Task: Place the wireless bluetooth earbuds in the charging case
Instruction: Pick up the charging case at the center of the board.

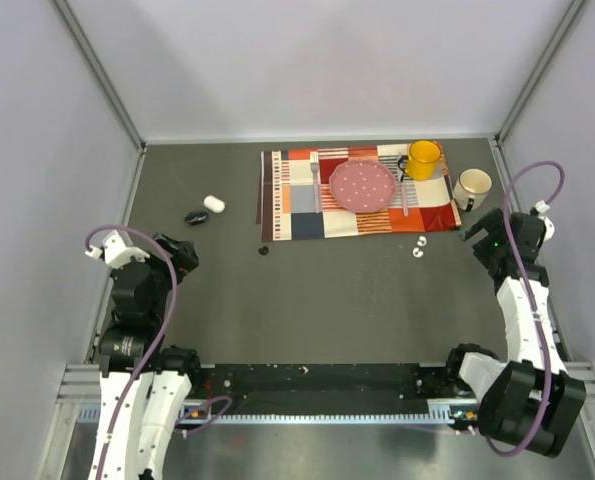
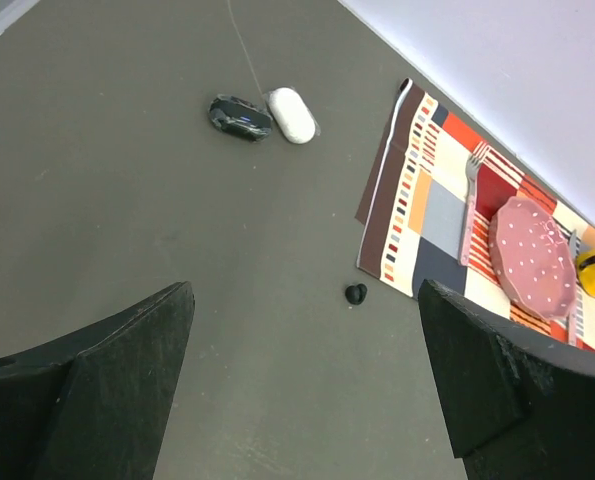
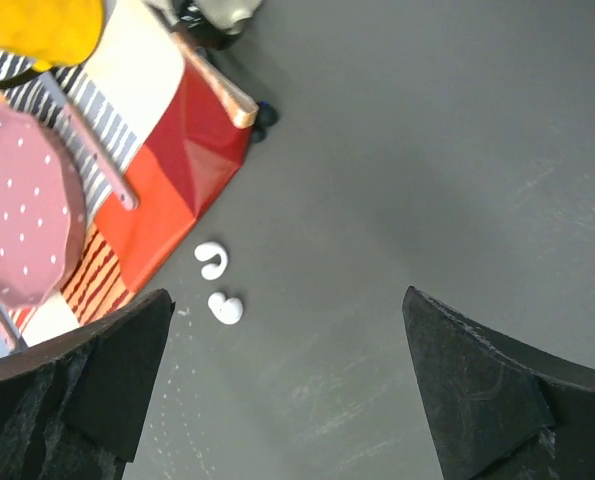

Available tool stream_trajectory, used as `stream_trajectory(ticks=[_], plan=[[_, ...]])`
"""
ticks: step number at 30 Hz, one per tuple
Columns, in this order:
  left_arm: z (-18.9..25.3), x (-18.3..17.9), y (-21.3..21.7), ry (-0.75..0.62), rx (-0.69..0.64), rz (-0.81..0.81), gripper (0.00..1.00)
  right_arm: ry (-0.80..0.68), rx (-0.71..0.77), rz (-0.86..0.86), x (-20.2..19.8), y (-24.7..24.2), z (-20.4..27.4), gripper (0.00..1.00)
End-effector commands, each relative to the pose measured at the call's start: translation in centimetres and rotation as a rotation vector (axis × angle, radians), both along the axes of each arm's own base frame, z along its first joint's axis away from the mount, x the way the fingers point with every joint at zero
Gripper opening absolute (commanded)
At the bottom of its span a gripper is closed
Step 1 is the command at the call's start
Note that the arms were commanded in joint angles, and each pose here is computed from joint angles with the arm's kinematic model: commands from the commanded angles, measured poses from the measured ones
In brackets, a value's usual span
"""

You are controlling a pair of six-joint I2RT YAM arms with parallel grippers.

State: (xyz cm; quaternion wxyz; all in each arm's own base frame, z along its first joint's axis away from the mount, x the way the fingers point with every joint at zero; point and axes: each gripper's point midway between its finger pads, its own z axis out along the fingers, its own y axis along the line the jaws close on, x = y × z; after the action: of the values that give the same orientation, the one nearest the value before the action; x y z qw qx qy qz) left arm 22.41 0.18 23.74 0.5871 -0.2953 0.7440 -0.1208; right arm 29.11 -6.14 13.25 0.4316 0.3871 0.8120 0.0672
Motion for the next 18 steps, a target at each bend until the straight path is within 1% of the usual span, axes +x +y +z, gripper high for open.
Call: stream_trajectory(ticks=[1, 2, 6, 9, 10, 12, 13, 14, 15, 16, 18], plan=[[0.1, 0.3, 0.6, -0.029, 0.040, 0.012, 0.99, -0.018, 0.076, -0.040, 0.5, -1.0, -0.7, 0.99], [0.6, 0.5, 0.5, -0.059, 0.050, 0.003, 0.99, -0.013, 0.083, -0.049, 0.4, -1.1, -1.2, 0.99], [1.9, 0.4, 0.6, -0.084, 0.086, -0.008, 0.99, -0.056, 0.131, -0.015, 1.4, -0.3, -1.2, 0.99], [1.9, 0.1, 0.4, -0.065, 0.109, -0.032, 0.99, -0.146, 0.144, 0.083, 2.4, 1.1, 0.5, 0.99], [1.9, 0.1, 0.3, -0.062, 0.122, -0.045, 0.99, -0.199, 0.131, 0.114, 2.5, 1.5, 1.6, 0.99], [1.7, 0.1, -0.1, -0.064, 0.127, -0.073, 0.99, -0.244, 0.097, 0.147, 2.3, 1.8, 2.4, 0.99], [1.7, 0.1, -0.2, -0.067, 0.133, -0.082, 0.99, -0.312, 0.075, 0.184, 2.1, 2.3, 3.8, 0.99], [1.7, 0.1, -0.4, -0.067, 0.134, -0.090, 0.99, -0.341, 0.061, 0.215, 2.1, 2.7, 4.3, 0.99], [1.6, 0.1, -0.5, -0.069, 0.132, -0.094, 0.99, -0.373, 0.070, 0.284, 2.0, 3.8, 5.0, 0.98], [1.5, 0.1, -0.5, -0.067, 0.125, -0.096, 0.99, -0.419, 0.048, 0.338, 2.2, 4.4, 6.3, 0.98], [1.3, 0.3, -1.0, -0.075, 0.112, -0.117, 0.99, -0.446, 0.064, 0.478, 2.2, 7.1, 7.3, 0.97]])
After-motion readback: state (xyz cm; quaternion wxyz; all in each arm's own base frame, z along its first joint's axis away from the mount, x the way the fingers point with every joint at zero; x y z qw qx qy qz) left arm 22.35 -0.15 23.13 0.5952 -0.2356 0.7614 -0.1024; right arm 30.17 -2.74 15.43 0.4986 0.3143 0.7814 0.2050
